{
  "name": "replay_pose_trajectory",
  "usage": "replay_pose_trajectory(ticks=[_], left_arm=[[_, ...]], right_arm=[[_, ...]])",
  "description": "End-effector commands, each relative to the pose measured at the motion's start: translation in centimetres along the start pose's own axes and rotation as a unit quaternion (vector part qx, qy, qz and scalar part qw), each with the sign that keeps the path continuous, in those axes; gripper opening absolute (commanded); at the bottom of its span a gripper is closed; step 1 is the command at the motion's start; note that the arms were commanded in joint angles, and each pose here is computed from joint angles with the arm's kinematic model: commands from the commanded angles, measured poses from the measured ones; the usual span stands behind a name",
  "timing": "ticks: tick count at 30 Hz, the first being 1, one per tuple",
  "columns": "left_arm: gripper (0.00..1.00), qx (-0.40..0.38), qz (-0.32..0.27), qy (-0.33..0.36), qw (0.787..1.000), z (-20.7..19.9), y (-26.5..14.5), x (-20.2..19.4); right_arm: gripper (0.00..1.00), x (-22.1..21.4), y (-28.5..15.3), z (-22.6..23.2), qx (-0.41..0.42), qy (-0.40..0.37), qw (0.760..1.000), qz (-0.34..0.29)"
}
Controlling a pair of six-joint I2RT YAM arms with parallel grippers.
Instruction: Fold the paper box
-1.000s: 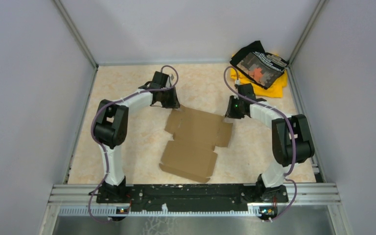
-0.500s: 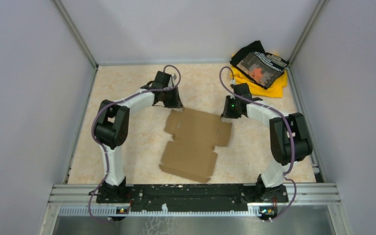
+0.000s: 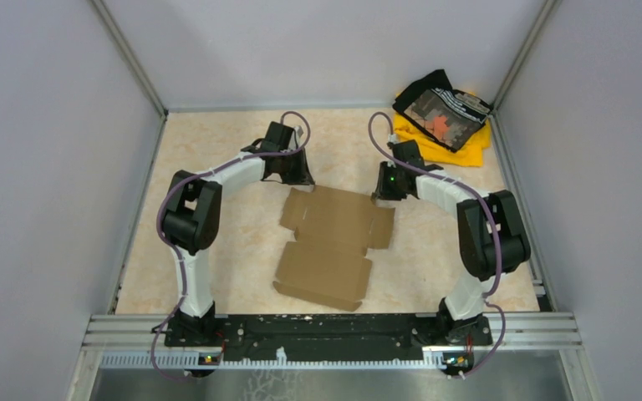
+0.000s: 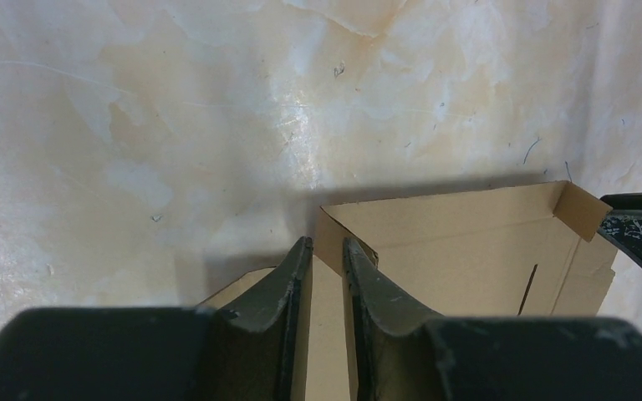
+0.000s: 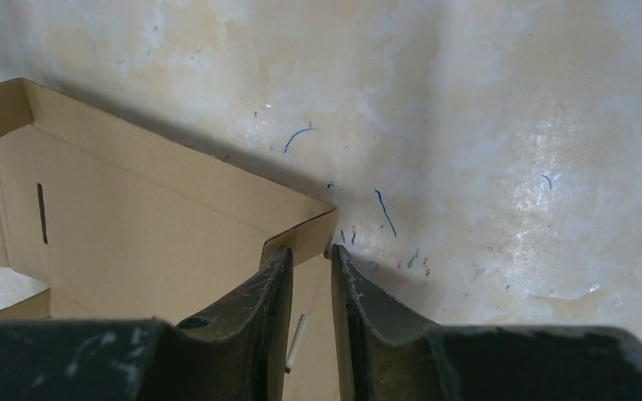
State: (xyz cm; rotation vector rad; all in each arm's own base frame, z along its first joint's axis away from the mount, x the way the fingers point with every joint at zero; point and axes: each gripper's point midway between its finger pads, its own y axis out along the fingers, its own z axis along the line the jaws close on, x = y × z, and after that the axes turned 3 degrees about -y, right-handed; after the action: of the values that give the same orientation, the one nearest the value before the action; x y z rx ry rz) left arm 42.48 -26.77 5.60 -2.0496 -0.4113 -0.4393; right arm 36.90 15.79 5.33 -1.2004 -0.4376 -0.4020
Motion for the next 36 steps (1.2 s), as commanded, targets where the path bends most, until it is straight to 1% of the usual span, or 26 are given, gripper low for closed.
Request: replay_pose_trajectory(ticks=[1, 11, 36], left_arm=[[0.25, -0.016, 0.001, 0.003, 1.000, -1.3, 0.1, 0.3], [0.25, -0.017, 0.006, 0.005, 1.000, -1.5, 0.7, -0.2], [0.25, -0.015, 0.017, 0.010, 1.000, -1.7, 1.8, -1.0]], right_arm=[[0.24, 2.2, 0.1, 1.5, 0.011, -0.005, 1.000, -0.025], [0.24, 1.6, 1.0, 1.9, 0.012, -0.006, 1.000, -0.016], [0.24, 1.8, 2.6, 2.6, 0.010, -0.012, 1.000, -0.006]])
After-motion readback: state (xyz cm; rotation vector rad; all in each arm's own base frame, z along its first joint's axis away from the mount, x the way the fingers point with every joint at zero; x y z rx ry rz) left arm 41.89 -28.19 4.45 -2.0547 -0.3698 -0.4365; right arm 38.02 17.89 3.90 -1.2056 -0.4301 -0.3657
